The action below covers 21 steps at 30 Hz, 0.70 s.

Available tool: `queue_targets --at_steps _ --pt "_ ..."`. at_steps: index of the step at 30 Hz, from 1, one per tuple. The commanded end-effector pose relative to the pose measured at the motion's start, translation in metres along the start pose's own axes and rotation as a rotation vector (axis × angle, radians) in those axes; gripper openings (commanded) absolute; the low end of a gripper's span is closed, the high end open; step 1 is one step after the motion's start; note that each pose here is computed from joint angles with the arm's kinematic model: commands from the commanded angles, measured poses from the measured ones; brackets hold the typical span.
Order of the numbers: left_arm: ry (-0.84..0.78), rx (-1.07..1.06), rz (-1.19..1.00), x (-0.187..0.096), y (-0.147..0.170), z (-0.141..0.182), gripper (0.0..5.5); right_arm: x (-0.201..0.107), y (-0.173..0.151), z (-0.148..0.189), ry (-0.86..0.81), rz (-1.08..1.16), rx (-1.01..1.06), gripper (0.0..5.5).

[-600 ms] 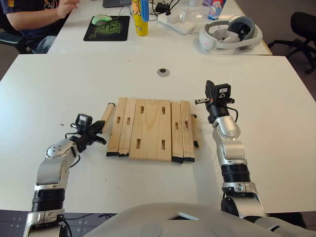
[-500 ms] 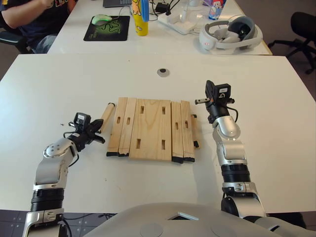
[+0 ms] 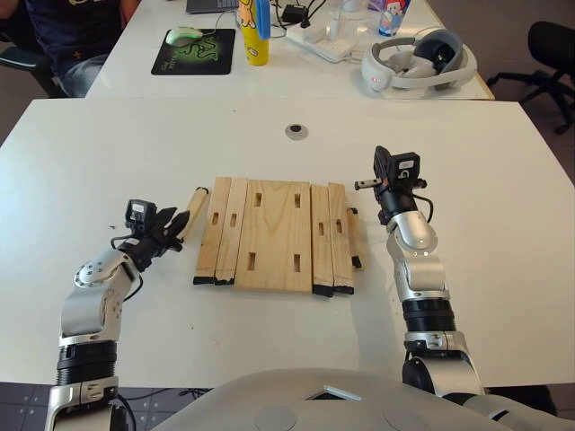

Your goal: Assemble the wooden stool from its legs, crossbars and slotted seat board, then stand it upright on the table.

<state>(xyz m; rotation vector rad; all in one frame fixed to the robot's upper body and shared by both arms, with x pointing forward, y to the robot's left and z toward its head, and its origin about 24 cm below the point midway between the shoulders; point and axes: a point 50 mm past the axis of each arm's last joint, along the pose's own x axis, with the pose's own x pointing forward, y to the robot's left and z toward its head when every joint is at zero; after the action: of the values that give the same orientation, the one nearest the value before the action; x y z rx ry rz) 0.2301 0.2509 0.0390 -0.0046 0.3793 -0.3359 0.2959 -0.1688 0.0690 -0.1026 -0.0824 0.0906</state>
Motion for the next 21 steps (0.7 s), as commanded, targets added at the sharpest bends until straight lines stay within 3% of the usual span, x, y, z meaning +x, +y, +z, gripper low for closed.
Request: queue_targets --at_steps 1,8,15,21 --pt "0.063 0.024 0.009 -0.0036 0.002 -0.0109 2.39 0.0001 0.0013 0.0008 -0.004 -0.001 0.003 0.0" --pt "0.08 0.05 0.025 -0.0026 0.0025 -0.0146 3.36 0.0016 0.0015 0.0022 -0.009 0.003 0.003 0.0" --pt "0.086 0.075 0.006 -0.0026 -0.0004 -0.0149 3.36 0.0025 0.0015 0.0029 -0.012 0.001 0.005 0.0" --pt "0.109 0.127 0.009 -0.0018 0.001 -0.016 2.5 0.0046 0.0018 0.004 -0.016 0.003 0.007 0.0"
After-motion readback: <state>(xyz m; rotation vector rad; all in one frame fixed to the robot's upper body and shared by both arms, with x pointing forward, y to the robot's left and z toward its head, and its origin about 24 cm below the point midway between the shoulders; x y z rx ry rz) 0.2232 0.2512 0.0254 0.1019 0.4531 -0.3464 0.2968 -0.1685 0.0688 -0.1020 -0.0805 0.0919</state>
